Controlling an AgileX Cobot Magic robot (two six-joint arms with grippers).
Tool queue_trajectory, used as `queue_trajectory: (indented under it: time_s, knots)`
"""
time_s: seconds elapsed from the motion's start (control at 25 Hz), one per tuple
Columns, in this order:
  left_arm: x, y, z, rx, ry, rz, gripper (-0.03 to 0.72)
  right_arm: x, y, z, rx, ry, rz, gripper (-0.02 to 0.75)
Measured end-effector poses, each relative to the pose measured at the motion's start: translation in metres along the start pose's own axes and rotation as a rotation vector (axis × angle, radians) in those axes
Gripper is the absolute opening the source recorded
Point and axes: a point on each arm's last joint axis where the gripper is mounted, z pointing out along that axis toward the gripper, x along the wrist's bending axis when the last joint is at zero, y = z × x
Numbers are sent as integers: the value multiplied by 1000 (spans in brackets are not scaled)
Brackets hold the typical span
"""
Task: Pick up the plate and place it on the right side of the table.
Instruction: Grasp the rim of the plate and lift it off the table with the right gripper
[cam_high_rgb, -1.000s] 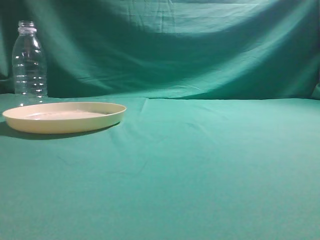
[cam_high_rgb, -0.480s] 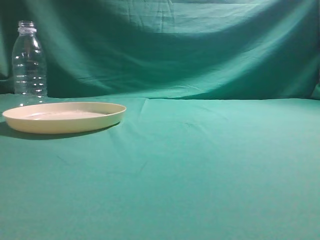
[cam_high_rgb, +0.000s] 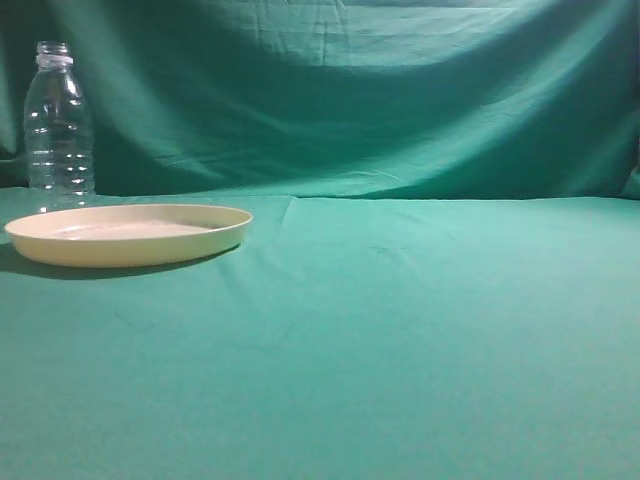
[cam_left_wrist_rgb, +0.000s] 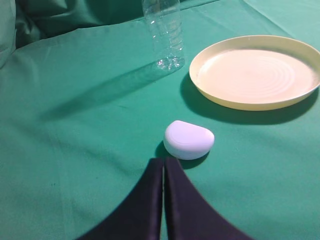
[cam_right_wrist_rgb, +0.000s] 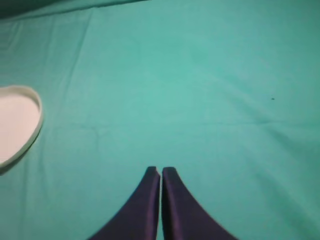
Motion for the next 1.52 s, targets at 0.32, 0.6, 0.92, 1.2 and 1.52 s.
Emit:
queue_trajectory:
  time_s: [0.32,0.6,0.92,1.2,1.52]
  knots:
    - [0,0,0,0,0,0,0,63,39,67,262,161,-193,0]
    - [0,0,0,0,0,0,0,124,60,151,474,141,-296,0]
    - [0,0,0,0,0,0,0,178,58,242,524,162,-428,50]
    - [0,0,0,0,0,0,0,188,49,296,510,165,-427,476]
    - [0,0,0,0,0,0,0,184,32,327,485,134,-442,487]
